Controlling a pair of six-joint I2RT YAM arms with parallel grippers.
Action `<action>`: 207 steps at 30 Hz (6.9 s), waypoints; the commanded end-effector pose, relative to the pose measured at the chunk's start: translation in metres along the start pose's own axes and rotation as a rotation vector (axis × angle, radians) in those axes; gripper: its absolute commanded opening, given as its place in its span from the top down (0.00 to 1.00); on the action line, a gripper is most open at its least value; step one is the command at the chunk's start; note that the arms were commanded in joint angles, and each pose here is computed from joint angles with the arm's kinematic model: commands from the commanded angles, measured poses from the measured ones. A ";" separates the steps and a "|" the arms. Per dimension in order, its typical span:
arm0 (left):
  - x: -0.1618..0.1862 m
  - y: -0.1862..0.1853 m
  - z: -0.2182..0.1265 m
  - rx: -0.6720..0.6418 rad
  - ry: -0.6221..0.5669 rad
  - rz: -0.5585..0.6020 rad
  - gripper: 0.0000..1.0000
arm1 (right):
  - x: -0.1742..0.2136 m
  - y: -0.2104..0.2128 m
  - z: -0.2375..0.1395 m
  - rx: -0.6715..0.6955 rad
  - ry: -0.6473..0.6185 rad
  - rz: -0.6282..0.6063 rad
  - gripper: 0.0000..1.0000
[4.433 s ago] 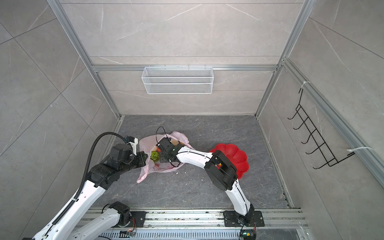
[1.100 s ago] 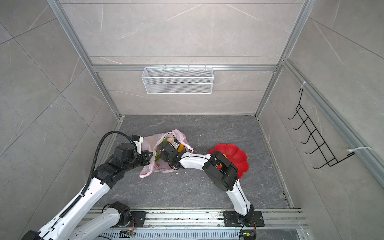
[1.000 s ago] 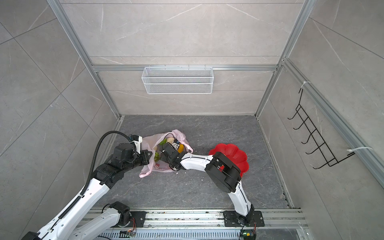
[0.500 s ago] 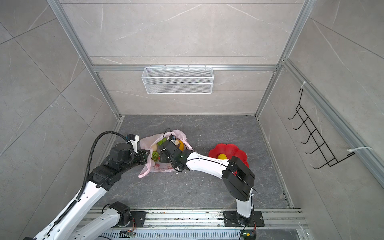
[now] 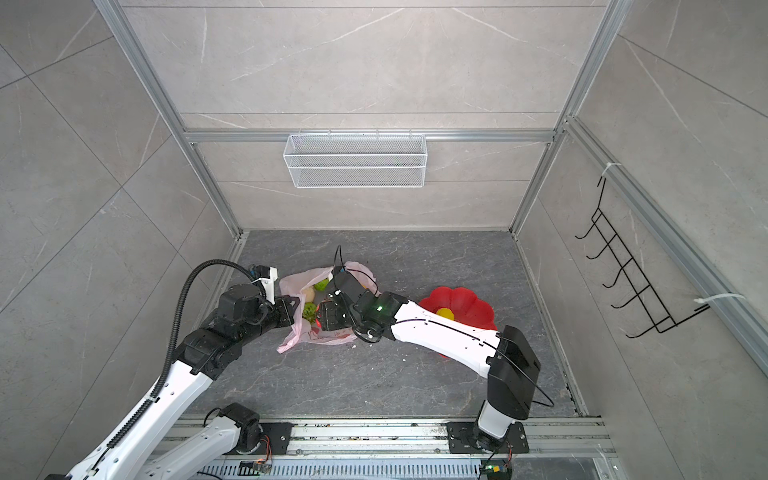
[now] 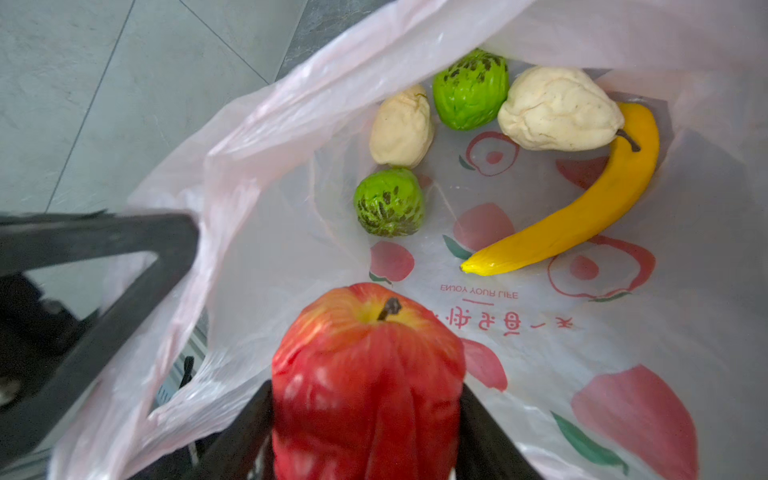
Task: Take the fake fruits out of the plastic bag
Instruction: 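Lift the red apple out of the bag with the right gripper toward the bowl, then lower the red apple into the red bowl beside the pear, then open the right gripper and raise it away from the red bowl, then move the right gripper back over the bag opening, then lower the open right gripper into the bag toward the cream pear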
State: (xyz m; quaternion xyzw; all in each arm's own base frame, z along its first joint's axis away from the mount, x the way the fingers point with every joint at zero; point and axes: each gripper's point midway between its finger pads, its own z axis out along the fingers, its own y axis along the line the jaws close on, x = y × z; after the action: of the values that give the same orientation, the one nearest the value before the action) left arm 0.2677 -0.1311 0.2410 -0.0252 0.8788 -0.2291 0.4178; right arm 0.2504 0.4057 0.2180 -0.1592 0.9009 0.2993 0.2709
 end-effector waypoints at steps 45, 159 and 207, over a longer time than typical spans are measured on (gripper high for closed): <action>-0.021 -0.019 0.017 0.047 -0.019 0.049 1.00 | 0.015 -0.342 -0.165 0.644 -0.110 0.454 0.53; -0.019 -0.016 0.009 0.037 -0.012 0.044 1.00 | -0.042 0.020 0.006 0.034 -0.055 -0.390 0.56; -0.047 -0.021 0.000 0.031 -0.120 0.051 1.00 | -0.011 -0.105 0.134 0.340 0.121 -0.427 0.55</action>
State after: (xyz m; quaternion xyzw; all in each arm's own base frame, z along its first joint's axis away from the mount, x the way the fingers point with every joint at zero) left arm 0.2892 -0.1328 0.2530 -0.0223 0.8727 -0.2104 0.4400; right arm 0.3459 0.4066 0.0827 -0.3153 0.9049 0.0787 0.2748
